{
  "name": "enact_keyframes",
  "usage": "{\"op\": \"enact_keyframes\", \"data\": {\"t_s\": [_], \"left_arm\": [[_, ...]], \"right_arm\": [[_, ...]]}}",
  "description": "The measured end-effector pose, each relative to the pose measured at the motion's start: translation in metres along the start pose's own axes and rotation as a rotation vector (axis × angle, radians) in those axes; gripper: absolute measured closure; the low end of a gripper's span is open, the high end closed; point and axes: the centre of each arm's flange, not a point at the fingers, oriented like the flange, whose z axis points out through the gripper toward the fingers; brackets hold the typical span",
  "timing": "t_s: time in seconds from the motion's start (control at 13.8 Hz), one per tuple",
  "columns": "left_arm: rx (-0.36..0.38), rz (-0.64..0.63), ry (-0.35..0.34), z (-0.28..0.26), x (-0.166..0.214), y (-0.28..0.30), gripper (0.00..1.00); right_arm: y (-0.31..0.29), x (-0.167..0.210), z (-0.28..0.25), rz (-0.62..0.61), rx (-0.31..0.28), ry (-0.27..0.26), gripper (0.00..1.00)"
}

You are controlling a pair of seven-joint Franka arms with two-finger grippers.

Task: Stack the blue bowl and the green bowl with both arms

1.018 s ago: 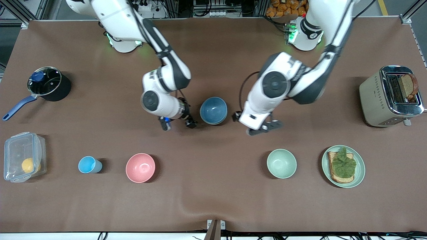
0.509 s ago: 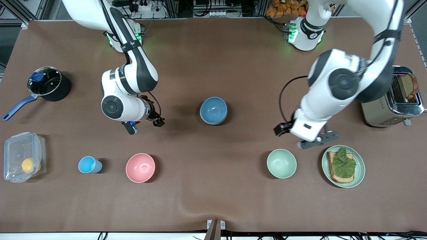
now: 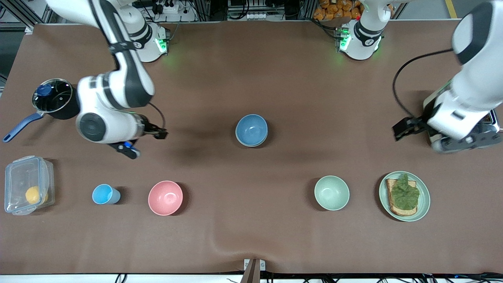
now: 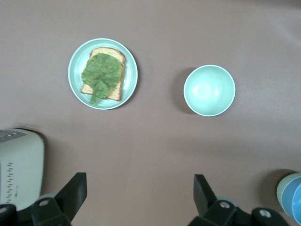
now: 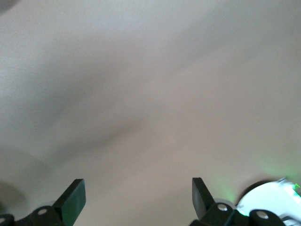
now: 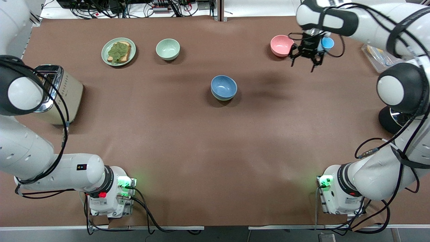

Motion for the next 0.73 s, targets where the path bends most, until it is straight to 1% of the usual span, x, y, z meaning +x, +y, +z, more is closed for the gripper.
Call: {"op": "enact_keyframes", "data": {"t_s": [0.15,0.22,0.36,0.51,0.73], "left_arm": [[0.015,0.018,-0.007,-0.016,-0.012,-0.013,0.00],[0.023,0.033,-0.017,-0.024,-0.018,-0.020,0.00],[0.024,0.057,-0.048,-0.037,-0.032,-0.030,0.00],[0.022,0.087,-0.086,-0.044,-0.046,-0.033,0.00],[0.021,0.119,-0.086,-0.056,-0.058,-0.032,0.00]], "right_arm": [[0.017,0.000,-0.017,-0.084,-0.035,0.044,0.00],[0.028,0.002,-0.027,-0.136,-0.033,0.058,0.00],[0.062,0.013,-0.051,-0.230,-0.001,0.082,0.00],[0.100,0.022,-0.076,-0.286,0.027,0.120,0.00],[0.136,0.020,-0.114,-0.340,0.035,0.202,0.00]]}}
